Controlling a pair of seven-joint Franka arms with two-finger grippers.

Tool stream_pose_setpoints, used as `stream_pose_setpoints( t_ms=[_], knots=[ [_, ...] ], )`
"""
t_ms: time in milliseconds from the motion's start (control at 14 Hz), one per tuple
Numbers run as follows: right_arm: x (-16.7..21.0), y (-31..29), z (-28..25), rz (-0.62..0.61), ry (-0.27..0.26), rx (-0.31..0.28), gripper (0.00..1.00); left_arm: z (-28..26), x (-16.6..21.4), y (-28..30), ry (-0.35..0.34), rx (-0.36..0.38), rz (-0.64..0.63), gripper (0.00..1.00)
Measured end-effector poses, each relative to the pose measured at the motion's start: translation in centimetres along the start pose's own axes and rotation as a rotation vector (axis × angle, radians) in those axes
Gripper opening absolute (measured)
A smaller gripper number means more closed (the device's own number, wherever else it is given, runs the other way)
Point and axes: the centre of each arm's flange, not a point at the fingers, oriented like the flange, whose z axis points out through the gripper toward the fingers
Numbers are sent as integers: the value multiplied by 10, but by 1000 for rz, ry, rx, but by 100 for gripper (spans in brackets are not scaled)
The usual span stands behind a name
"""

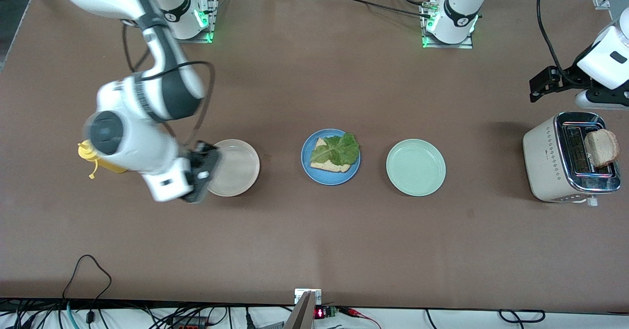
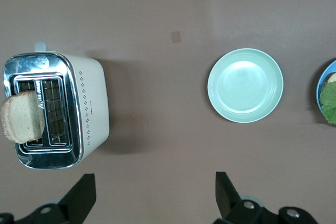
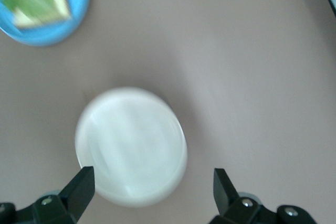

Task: Make sandwich in blue plate with both arms
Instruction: 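Open the right gripper and move it to the yellow mustard bottle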

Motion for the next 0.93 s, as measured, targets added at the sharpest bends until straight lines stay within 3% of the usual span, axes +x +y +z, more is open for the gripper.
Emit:
stream_pose_setpoints(
  t_ms=[215,430,645,932],
  knots=[
    [-118,60,-8,154,-9,18,100,1,-2,1,-18,0,2,100],
    [-204,93,-28,93,40,31,100,1,-3,0,-27,-1,0,100],
    [-289,103,-41,5,225,159,100,2,-4,1,-28,-1,1,100],
    [-399,113,-15,-62,441,189,100,2,-4,1,-34,-1,2,100]
  ],
)
